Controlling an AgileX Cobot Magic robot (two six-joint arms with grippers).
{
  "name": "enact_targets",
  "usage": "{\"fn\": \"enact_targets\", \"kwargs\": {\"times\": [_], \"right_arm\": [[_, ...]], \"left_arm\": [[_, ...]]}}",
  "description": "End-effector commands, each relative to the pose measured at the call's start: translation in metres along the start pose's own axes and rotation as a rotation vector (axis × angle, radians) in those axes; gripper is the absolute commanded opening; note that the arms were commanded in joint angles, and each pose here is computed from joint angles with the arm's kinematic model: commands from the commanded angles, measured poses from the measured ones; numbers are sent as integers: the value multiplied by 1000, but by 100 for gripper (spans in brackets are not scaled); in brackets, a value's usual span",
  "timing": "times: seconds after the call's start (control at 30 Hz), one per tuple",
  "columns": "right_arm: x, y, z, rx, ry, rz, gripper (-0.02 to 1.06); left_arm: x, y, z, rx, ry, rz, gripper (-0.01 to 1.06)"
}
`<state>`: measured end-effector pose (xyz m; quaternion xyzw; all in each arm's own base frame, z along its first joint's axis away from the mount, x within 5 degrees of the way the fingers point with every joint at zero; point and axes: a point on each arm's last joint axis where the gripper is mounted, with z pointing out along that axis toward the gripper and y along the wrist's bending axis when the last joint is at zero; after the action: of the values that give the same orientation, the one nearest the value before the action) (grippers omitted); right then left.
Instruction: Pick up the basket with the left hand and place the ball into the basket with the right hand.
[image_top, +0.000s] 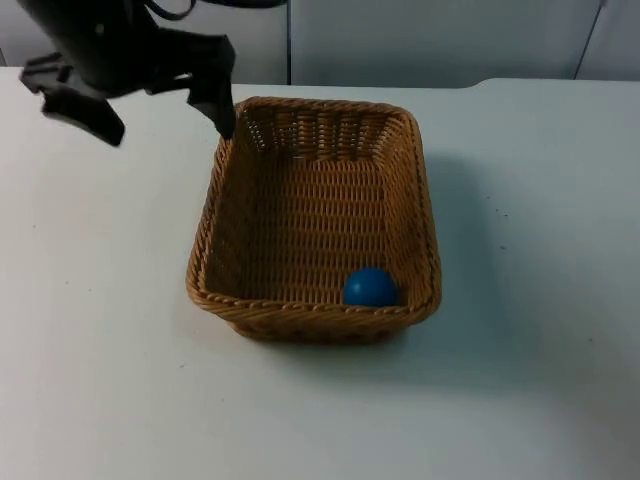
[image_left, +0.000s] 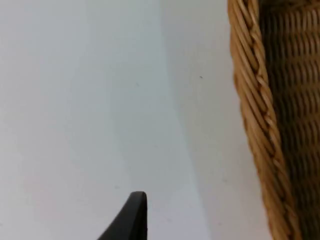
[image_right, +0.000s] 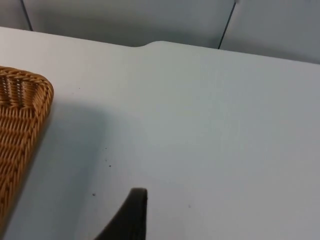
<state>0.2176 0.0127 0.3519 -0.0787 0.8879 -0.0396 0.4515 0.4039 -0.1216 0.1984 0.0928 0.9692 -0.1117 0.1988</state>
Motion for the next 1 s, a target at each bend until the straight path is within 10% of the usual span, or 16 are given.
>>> {"fn": "enact_targets", "kwargs": {"times": [0.0, 0.6, 0.97], "right_arm": [[-1, 2, 1, -12, -16, 9, 105], [-2, 2, 0, -18, -24, 18, 105], [-4, 16, -1, -65, -43, -21, 105]], "left_arm": [[-5, 3, -22, -76, -49, 88, 105], [7, 4, -74, -156, -47, 145, 105], [77, -8, -195, -139, -329, 156, 105]]}}
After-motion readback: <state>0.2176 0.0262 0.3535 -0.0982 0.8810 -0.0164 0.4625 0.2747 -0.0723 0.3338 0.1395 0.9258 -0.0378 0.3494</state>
